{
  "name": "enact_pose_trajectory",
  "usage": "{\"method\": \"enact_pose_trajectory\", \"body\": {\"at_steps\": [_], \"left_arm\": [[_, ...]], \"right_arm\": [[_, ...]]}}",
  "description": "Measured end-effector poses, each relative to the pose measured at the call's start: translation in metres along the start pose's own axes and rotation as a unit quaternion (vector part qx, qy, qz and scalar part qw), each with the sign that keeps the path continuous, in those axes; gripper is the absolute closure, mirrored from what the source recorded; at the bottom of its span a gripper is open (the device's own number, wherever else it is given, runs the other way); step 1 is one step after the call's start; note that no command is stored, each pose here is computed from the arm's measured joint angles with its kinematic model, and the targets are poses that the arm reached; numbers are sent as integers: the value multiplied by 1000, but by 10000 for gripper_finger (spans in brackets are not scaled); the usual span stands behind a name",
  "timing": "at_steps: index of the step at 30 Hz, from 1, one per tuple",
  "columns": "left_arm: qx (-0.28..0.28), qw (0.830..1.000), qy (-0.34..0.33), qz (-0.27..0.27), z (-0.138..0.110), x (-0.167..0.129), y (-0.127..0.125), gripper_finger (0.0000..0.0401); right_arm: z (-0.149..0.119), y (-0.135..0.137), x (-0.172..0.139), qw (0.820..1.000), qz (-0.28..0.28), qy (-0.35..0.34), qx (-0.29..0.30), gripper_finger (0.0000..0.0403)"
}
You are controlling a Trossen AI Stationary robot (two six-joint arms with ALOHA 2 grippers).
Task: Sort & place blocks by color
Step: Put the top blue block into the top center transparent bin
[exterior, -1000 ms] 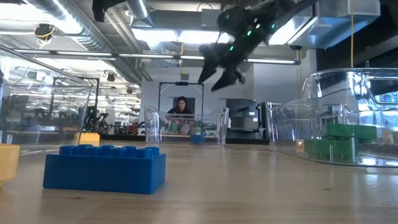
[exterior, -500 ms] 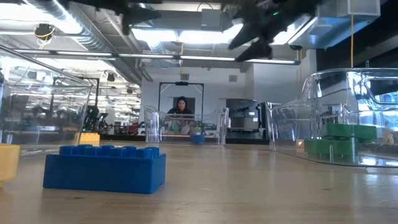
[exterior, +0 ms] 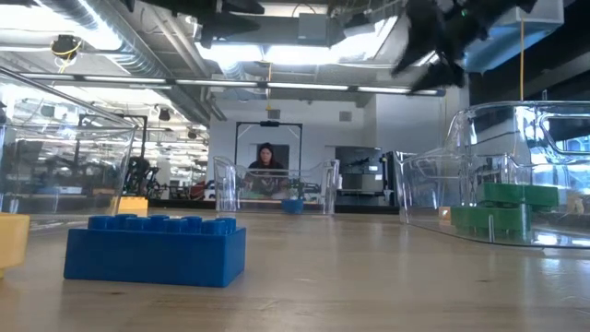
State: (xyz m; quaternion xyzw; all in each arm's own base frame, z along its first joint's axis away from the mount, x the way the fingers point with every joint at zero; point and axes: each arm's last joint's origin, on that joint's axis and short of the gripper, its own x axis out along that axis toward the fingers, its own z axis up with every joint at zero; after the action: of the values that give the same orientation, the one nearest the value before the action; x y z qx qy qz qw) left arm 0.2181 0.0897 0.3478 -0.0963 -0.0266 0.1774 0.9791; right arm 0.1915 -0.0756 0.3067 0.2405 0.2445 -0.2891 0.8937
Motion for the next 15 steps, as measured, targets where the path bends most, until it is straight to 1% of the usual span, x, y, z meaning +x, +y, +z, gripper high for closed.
{"method": "enact_pose_trajectory", "body": {"at_steps": [2, 3, 5, 7, 9, 11, 13, 15], "left_arm": [[0, 1000, 0, 1, 0, 0, 0, 220], [0, 1000, 0, 1, 0, 0, 0, 220], [-1, 1000, -1, 1, 0, 0, 0, 220], [-4, 1000, 0, -4, 0, 0, 0, 220], [-4, 1000, 1, -5, 0, 0, 0, 220], [-4, 1000, 1, -6, 0, 0, 0, 220], [-4, 1000, 1, -6, 0, 0, 0, 220], [-4, 1000, 0, -7, 0, 0, 0, 220]], "right_arm": [[-8, -10, 1, 996, -71, 34, 40, 108], [-12, -17, 3, 991, -110, 55, 62, 108], [-20, -32, 8, 973, -179, 104, 103, 108], [-24, -46, 15, 954, -229, 141, 136, 108], [-26, -59, 25, 938, -258, 178, 150, 108], [-27, -71, 39, 928, -266, 214, 149, 108], [-30, -84, 53, 918, -268, 262, 132, 108], [-36, -97, 64, 900, -277, 319, 111, 108]]}}
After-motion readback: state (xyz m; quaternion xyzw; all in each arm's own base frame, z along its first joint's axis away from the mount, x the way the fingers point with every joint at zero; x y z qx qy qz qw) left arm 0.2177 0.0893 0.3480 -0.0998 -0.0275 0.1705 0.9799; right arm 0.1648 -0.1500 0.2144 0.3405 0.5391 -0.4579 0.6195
